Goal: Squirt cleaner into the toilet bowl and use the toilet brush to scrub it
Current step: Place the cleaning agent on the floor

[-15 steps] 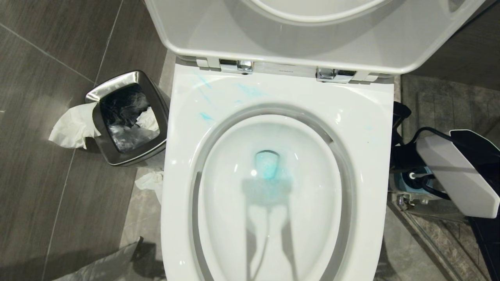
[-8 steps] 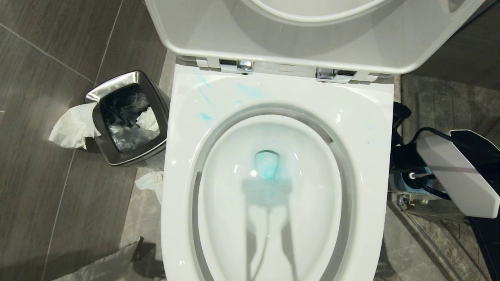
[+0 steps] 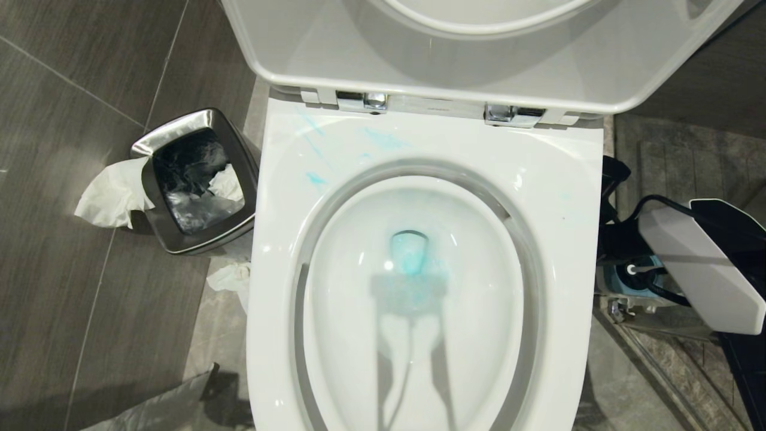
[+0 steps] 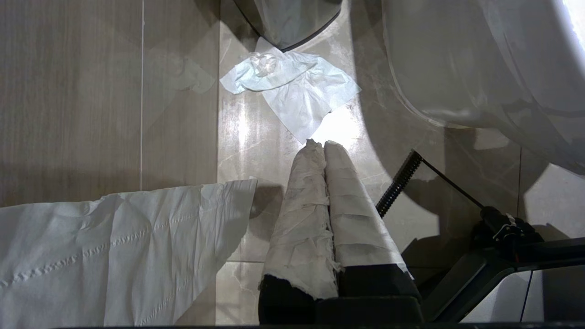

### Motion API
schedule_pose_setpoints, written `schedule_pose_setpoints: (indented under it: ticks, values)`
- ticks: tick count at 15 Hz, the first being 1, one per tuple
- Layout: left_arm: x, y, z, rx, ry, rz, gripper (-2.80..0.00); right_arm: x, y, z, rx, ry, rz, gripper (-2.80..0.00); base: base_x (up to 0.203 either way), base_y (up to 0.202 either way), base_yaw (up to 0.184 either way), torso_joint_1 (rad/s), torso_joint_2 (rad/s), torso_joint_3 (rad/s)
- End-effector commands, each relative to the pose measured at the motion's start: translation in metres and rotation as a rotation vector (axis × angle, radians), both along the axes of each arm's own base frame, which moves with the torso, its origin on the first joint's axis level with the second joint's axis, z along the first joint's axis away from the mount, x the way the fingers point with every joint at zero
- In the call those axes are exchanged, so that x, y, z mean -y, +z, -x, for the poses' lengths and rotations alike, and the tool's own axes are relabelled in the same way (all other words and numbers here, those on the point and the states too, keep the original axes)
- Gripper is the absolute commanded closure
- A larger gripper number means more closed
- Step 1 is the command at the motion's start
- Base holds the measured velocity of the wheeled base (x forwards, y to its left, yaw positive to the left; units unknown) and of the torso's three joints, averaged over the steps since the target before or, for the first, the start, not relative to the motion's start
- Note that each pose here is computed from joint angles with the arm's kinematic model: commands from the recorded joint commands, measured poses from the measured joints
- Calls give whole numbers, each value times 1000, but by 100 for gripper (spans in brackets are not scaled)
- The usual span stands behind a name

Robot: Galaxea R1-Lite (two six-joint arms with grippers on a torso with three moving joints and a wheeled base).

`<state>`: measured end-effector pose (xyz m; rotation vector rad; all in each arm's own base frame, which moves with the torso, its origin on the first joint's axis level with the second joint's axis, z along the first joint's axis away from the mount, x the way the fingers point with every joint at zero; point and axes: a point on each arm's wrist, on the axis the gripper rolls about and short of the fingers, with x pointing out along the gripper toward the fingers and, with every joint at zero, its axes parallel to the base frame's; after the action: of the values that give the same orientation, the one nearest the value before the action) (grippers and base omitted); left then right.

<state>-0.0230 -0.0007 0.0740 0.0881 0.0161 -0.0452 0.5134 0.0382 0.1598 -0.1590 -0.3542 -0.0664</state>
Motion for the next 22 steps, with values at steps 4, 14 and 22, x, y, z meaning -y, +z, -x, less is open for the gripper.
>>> schedule_pose_setpoints:
  ticks: [4,14,22]
  values:
    - [0,0,0,0,0,-1,0,2,-1,0,4,9,9,0,0,0,0,0,0,0]
    - [0,0,0,0,0,-1,0,3,1,-1,13,21,11,0,0,0,0,0,0,0]
    - [0,0,0,0,0,-1,0,8,0,-4,25,14,10,0,0,0,0,0,0,0]
